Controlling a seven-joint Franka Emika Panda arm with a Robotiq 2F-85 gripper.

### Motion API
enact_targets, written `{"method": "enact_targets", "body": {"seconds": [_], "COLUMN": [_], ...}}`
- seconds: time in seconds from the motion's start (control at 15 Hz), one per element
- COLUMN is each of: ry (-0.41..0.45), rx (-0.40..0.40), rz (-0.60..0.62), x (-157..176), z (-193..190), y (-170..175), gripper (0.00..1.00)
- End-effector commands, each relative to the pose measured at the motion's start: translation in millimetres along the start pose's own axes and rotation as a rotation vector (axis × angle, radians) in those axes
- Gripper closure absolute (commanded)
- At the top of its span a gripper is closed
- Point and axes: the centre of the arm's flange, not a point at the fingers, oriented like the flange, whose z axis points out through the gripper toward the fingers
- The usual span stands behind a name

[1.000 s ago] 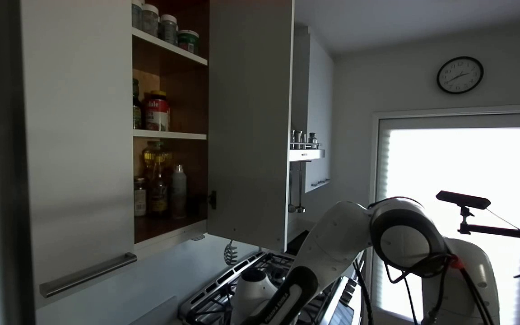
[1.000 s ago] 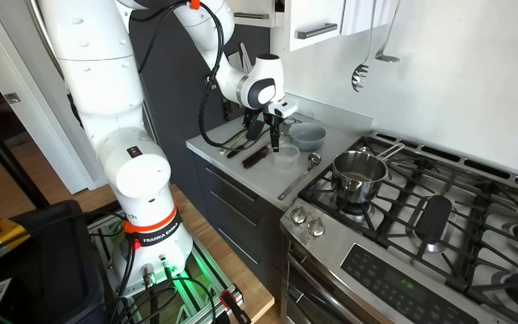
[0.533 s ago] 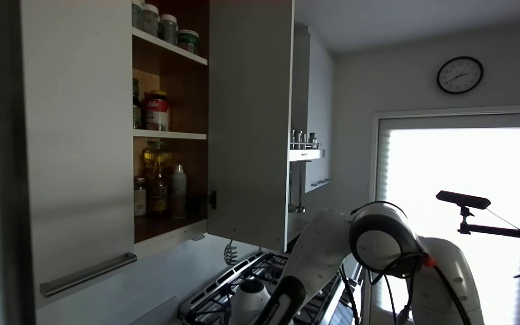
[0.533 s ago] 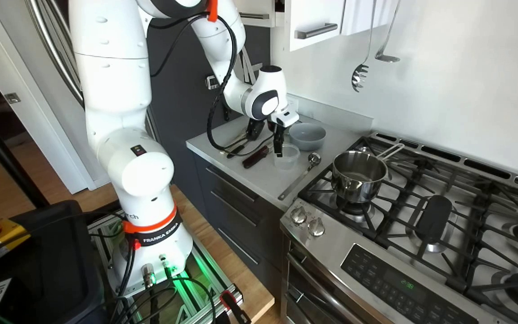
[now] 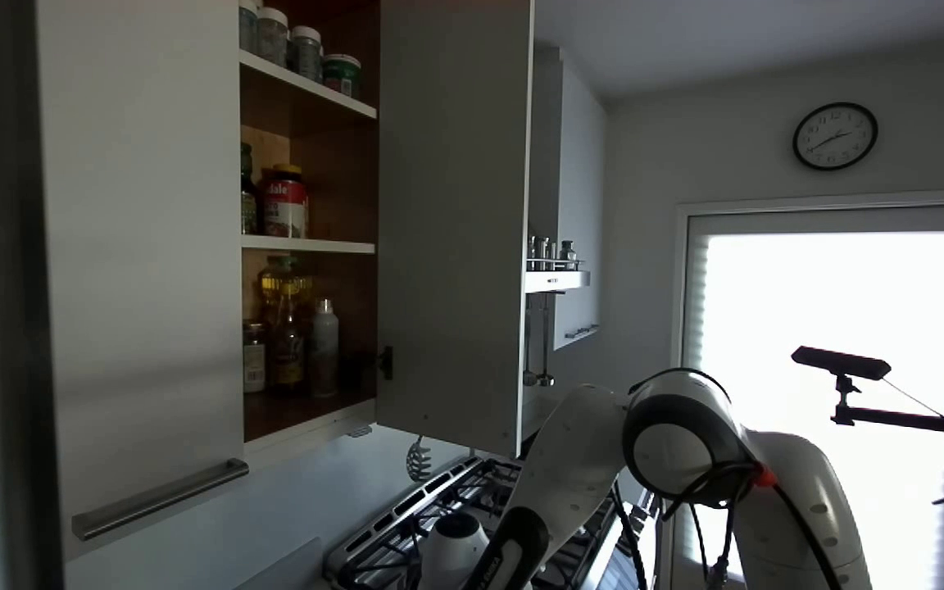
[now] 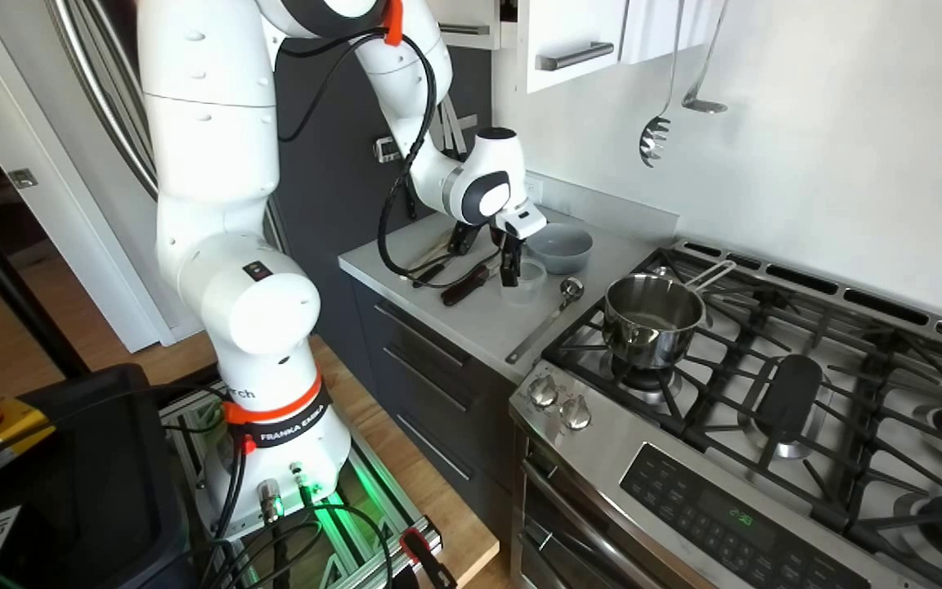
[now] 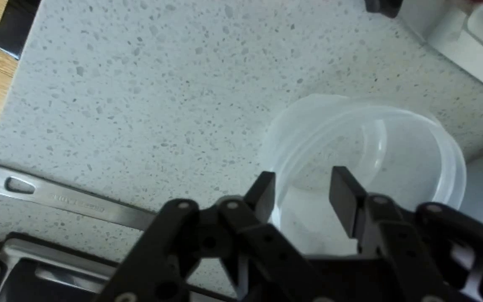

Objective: Move the container from the counter to the bottom shelf of the cupboard then close the cupboard door

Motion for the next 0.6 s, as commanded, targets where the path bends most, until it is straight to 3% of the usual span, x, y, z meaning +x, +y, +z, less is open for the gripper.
{"method": "enact_targets", "body": {"seconds": [0.0,0.07,0.2,0.27,0.4,0.47,0.53], "ry": [0.007,0.005,-0.001,-0.004,-0.002,-0.001,-0.002], "rx": [-0.004,-0.005,-0.003,-0.002,-0.002,-0.001,-0.002], "rz": [0.026,0.027,0.029,0.029,0.03,0.03,0.032], "x": [-3.0,-2.8,-3.1,-3.4,-3.9,-4.1,-3.8], "z": [4.7,5.0,6.3,6.8,6.2,5.9,5.9], "y": [-0.8,-0.5,-0.3,-0.4,-0.6,-0.7,-0.2], "gripper": [0.89,0.96,0.57,0.57,0.44,0.46,0.78]}}
